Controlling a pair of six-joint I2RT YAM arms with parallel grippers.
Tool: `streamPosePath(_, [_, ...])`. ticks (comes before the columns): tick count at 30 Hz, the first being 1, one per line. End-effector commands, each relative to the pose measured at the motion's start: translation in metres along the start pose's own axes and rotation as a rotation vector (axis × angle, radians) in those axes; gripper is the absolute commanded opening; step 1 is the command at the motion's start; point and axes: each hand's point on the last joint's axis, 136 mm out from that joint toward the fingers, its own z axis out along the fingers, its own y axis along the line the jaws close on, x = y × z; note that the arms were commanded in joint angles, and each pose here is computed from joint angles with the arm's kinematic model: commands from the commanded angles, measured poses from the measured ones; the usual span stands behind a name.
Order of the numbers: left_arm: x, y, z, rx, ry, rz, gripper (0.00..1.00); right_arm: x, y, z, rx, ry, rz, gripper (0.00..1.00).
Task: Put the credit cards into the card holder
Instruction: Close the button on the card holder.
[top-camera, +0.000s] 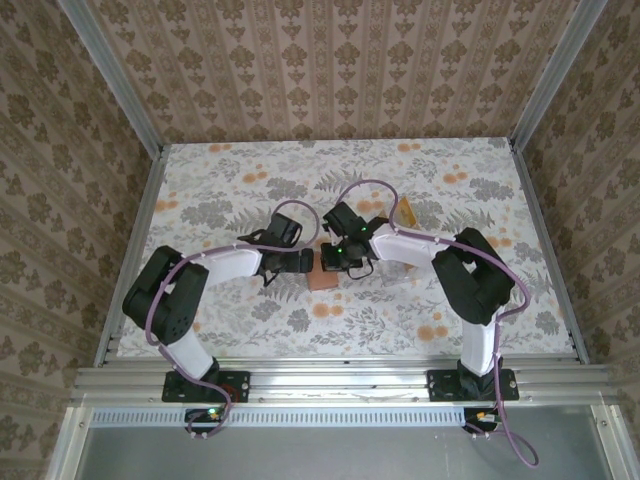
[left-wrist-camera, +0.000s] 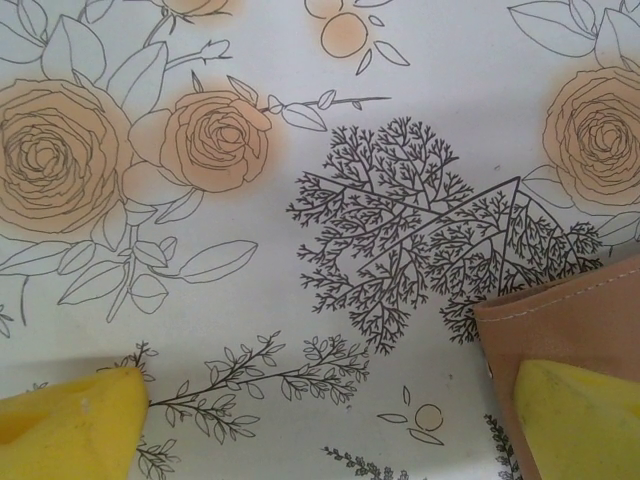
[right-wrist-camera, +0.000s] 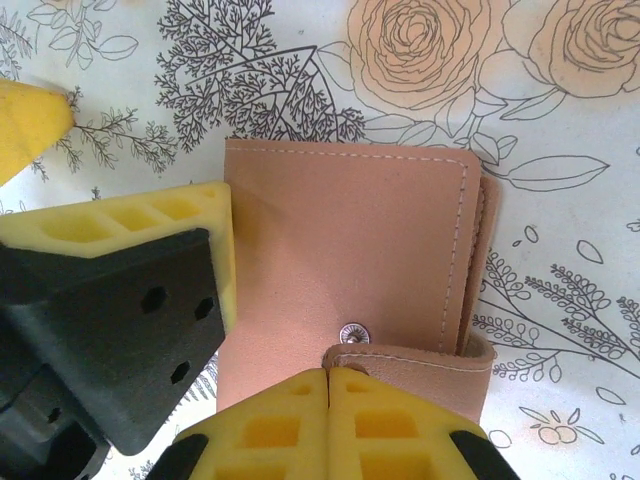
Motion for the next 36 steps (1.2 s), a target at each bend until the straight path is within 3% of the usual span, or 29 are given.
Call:
streamPosePath(1, [0.022,0.013,0.010,-0.074,0.078,0.032,0.96,-0.012,0.014,-0.019,-0.043,-0.030,0.006,0.00])
streamPosePath(36, [0.025,0.002,0.013,-0.050,0.080,0.061,0.95,0.005,-0.015,0.015,0.001,0.047,0.044,0.00])
